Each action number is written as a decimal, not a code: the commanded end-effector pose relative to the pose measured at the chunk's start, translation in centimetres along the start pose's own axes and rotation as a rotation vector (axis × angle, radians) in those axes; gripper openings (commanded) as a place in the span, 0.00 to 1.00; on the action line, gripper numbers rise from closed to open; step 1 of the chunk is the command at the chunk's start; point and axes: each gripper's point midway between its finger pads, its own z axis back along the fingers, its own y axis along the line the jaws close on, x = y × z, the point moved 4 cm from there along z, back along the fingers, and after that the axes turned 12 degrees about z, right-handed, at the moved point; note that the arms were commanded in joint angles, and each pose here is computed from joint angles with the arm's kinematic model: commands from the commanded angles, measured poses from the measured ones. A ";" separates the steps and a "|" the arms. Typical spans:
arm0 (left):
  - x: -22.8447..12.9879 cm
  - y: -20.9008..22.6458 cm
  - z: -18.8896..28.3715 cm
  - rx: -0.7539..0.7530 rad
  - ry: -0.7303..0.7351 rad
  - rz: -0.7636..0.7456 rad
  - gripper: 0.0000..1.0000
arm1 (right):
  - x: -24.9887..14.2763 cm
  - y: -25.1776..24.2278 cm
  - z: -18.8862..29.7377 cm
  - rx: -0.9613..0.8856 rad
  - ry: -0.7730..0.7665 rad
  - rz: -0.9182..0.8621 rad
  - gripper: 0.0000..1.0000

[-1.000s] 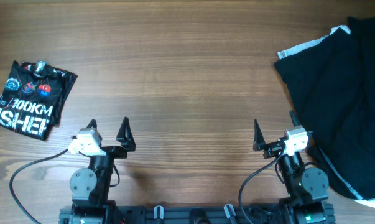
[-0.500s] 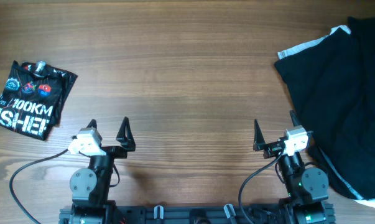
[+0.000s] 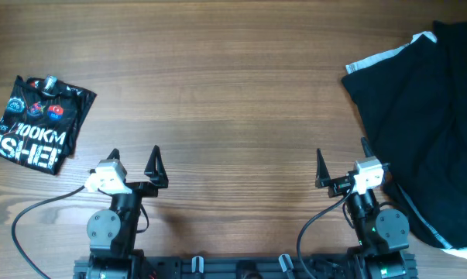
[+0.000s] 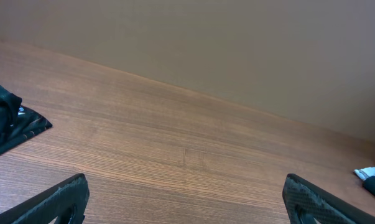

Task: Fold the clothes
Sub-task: 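Reach the right gripper into the right clothing pile toward black shorts, then pull the black shorts out with the right gripper and drag them center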

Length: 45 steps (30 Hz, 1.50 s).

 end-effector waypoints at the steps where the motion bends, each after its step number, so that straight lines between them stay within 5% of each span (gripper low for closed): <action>1: 0.0 0.3 0.0 0.012 -0.012 -0.016 1.00 | 0.4 0.0 0.1 0.005 -0.019 -0.027 1.00; 12: 3.4 -2.0 -0.4 0.038 0.068 -0.011 1.00 | 3.8 -1.7 -0.6 0.005 0.164 -0.111 1.00; 17: 5.2 -3.3 -4.2 0.189 0.339 0.017 1.00 | 3.2 -1.9 -5.3 0.105 0.576 -0.111 1.00; 22: 5.9 -4.4 -6.2 0.195 0.431 0.028 1.00 | 3.1 -1.9 -10.4 0.160 0.708 -0.125 1.00; 28: 5.8 -4.4 -6.1 0.196 0.433 0.028 1.00 | -4.6 -10.1 -12.3 -0.284 0.897 -0.170 0.90; 39: 2.1 -2.1 -9.6 0.268 0.550 0.032 1.00 | -16.3 -10.0 -17.0 -0.171 0.982 -0.058 0.83; 43: 2.3 -2.3 -11.5 0.239 0.503 0.031 1.00 | -17.7 -10.3 -16.8 -0.219 1.019 -0.031 0.73; 45: 2.3 -2.3 -11.6 0.237 0.499 0.031 1.00 | -17.5 -10.6 -17.0 -0.238 1.006 -0.025 0.58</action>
